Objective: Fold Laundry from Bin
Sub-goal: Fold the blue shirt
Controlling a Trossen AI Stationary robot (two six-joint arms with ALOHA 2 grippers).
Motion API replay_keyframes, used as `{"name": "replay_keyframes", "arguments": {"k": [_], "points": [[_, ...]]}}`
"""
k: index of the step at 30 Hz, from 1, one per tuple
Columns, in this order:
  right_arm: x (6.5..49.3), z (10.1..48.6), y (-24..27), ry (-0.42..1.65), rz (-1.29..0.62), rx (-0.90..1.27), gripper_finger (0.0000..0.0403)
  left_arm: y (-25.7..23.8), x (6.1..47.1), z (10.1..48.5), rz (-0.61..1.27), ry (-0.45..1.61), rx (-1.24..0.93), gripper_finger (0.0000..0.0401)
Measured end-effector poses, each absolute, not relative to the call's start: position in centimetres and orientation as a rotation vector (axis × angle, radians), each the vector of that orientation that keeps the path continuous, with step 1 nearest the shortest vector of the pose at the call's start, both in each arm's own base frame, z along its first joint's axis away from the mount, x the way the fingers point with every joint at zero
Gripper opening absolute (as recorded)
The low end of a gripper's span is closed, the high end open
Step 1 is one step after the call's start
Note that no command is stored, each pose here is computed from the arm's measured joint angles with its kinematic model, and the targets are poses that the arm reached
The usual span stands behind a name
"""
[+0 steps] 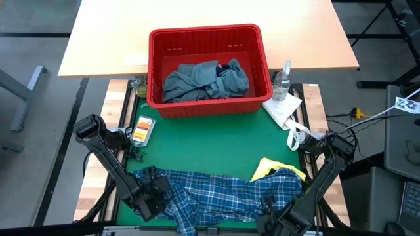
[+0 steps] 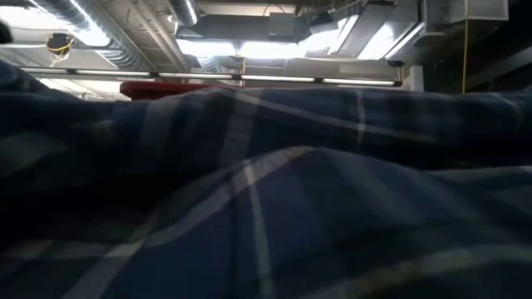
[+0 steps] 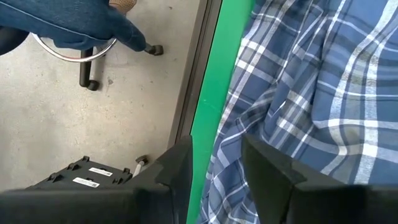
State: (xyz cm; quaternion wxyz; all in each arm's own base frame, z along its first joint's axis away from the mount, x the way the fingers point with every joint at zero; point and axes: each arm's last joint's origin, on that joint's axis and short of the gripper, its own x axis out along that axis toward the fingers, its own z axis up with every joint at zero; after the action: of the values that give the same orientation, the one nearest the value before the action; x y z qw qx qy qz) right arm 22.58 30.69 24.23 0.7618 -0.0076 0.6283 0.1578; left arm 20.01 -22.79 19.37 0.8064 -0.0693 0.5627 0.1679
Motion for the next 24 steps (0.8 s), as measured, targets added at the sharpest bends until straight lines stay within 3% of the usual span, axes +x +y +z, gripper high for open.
{"name": "replay_keyframes", "arguments": {"k": [4,9,15,24], "points": [[22.6,24.2,30.7,1.367,0.343,-0.016,0.0138,-22.8,19.8,19.2,0.349,1.245,-0.165,0.0127],[22.6,24.2,30.7,1.367,0.343,-0.016,0.0138,-23.0,19.7,19.2,0.344,1.249,-0.166,0.0016],[22.6,24.2,30.6,1.372,0.338,-0.019,0.0138,-23.7,19.1,19.7,0.275,1.324,-0.160,0.0003],[22.1,24.0,29.3,1.369,0.092,-0.080,0.0138,-25.9,16.7,20.2,0.168,1.428,-0.185,0.0001]]}}
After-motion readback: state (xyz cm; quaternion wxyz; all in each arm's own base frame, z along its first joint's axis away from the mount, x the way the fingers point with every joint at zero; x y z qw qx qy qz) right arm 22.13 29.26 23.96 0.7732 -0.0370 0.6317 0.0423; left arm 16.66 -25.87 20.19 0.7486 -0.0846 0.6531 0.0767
